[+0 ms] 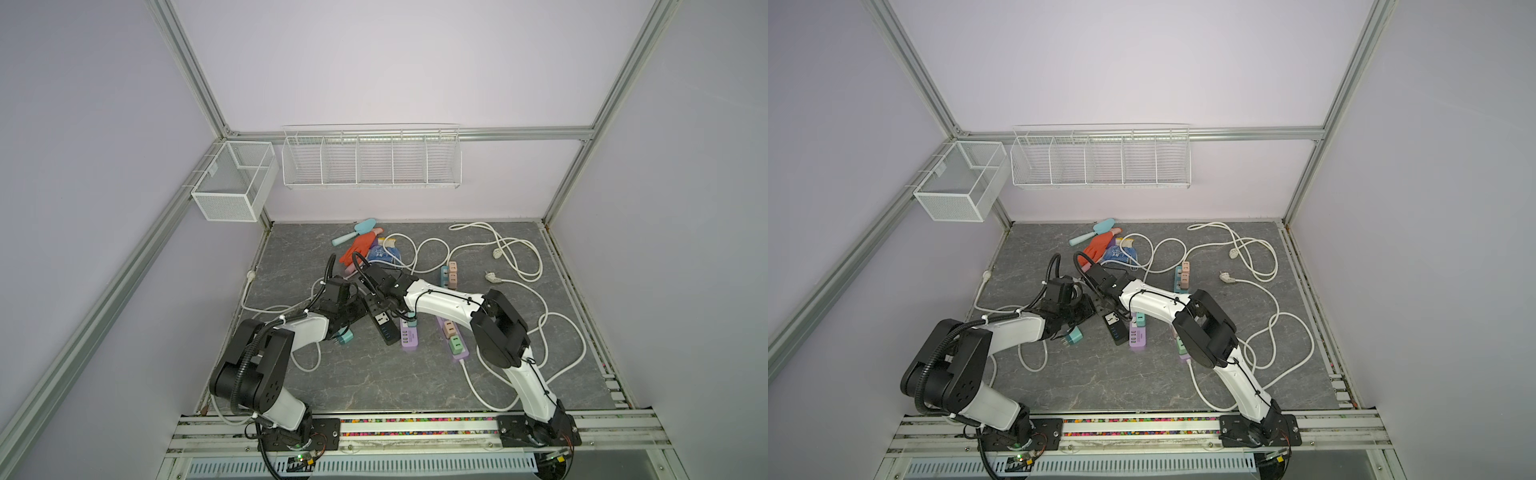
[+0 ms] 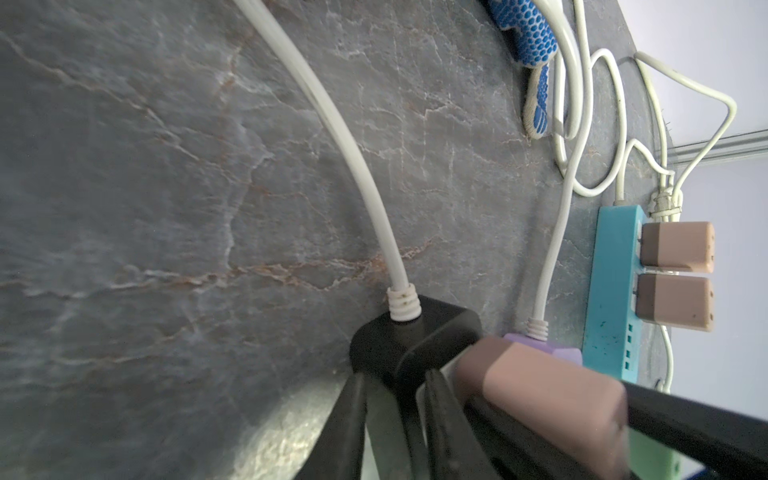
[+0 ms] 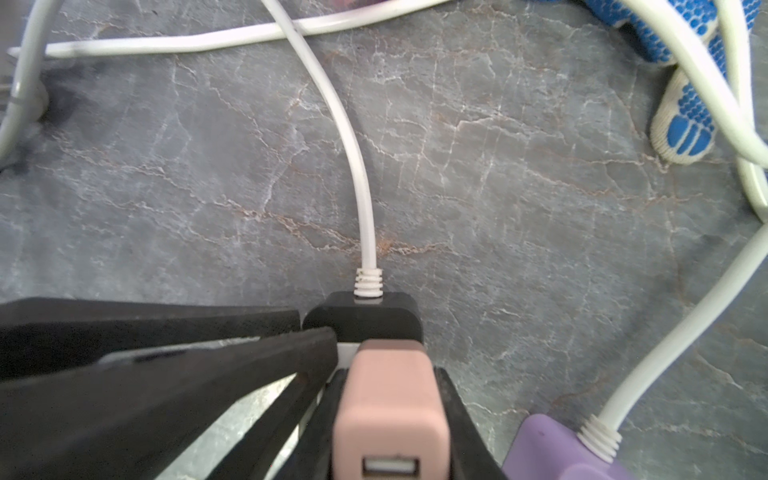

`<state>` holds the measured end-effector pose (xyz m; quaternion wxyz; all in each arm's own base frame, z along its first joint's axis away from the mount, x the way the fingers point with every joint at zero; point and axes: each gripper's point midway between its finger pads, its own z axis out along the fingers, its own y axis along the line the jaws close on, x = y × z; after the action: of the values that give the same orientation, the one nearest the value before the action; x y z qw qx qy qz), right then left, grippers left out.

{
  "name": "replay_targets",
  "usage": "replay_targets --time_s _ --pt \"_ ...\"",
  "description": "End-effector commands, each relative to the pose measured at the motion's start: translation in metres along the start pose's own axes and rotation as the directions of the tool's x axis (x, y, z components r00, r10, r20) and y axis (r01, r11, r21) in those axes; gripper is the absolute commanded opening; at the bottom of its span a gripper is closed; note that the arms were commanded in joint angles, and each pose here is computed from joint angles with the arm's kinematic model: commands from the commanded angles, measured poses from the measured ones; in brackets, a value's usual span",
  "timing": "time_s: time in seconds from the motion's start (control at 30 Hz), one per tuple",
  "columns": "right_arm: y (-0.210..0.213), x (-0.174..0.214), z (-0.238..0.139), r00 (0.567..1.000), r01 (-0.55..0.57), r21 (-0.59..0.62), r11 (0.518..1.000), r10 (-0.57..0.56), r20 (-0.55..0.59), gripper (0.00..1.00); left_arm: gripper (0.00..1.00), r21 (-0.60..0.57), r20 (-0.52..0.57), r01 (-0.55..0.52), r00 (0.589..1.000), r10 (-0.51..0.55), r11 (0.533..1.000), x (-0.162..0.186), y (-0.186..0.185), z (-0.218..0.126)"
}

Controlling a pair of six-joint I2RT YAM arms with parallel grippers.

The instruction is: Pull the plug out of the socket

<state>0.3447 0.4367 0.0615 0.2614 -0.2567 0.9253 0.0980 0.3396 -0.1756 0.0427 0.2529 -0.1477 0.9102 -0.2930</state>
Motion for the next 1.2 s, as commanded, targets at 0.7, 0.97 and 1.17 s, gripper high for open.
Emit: replay_targets --time_s 0.7,0.97,1.17 --pt "0.021 -0.026 -0.034 0.997 -0.009 -0.100 0.995 0.017 0.080 0.22 0.25 -0.124 -0.146 -0.019 0.989 0.001 0.992 0.044 0.024 0.014" --pt "0.011 -0.033 -0.039 0.995 -0.021 -0.082 0.996 0.029 0.095 0.22 0.25 -0.139 -0.142 -0.025 0.990 0.005 0.990 0.042 0.026 0.013" --pt "0.025 -0.027 -0.035 0.996 0.007 -0.090 0.996 0.001 0.093 0.22 0.25 -0.156 -0.135 -0.031 0.991 0.010 0.987 0.041 0.029 0.012"
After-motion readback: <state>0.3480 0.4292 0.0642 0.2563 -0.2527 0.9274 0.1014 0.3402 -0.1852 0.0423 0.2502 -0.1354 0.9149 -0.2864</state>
